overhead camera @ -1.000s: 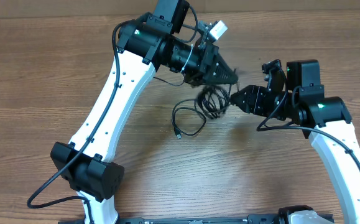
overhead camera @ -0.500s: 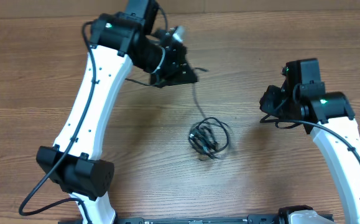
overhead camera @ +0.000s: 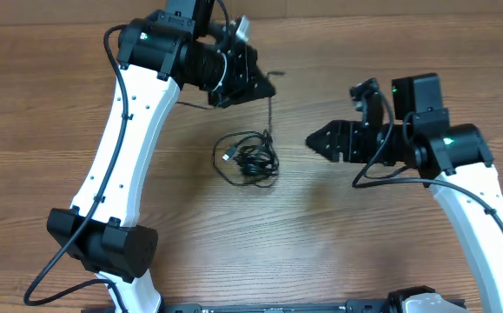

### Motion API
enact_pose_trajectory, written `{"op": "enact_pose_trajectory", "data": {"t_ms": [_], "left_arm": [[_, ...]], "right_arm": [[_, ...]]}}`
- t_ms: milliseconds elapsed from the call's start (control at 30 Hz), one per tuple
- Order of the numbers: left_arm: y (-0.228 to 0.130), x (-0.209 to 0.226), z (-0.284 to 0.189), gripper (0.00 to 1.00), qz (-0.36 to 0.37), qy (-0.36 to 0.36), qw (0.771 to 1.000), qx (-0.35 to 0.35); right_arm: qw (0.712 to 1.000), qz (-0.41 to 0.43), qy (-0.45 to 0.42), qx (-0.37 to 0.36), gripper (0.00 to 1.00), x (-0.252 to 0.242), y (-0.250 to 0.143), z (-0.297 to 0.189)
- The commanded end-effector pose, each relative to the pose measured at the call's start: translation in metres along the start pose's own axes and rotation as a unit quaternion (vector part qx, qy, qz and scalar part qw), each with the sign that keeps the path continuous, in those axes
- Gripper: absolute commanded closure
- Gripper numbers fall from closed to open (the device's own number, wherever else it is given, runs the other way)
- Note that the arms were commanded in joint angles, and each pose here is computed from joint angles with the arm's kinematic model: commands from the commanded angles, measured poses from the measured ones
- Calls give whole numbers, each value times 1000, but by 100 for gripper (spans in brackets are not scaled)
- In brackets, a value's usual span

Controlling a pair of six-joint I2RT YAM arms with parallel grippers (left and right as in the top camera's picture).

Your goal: Untangle cables

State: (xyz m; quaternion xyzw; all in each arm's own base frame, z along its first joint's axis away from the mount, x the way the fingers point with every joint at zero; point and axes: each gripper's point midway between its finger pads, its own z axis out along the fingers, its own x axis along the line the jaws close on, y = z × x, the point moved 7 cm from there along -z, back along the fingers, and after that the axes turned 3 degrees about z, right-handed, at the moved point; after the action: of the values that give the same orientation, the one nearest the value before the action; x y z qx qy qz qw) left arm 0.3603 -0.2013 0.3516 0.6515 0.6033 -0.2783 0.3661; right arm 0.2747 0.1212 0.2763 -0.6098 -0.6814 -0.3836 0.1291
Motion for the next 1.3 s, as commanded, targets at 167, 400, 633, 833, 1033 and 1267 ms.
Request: {"op": "enact_pose_trajectory", "data": {"t_ms": [167,400,633,833,1033,1267], "left_arm": [[-26,-69,-21,96,48,-120,991,26],[-31,-112,-58,96,88,-151,984,-18],[-44,-141,-93,96,137,-154,976,-73],[-29,-85,-110,96,31,64,977,-202],[-36,-36,-129,96,-57,206,951,-222],[-51,-79,-110,96,67,35,990,-115]], "right_arm": [[998,-33,-45,-15,24,12,4,14],[997,-4,-82,10,25,-4,6,39],[968,75,-240,-15,41,-50,13,51],[937,109,-330,-43,43,-73,15,31],[929,130,-341,-53,47,-74,24,8],[970,125,-205,-42,42,-40,37,14]]}}
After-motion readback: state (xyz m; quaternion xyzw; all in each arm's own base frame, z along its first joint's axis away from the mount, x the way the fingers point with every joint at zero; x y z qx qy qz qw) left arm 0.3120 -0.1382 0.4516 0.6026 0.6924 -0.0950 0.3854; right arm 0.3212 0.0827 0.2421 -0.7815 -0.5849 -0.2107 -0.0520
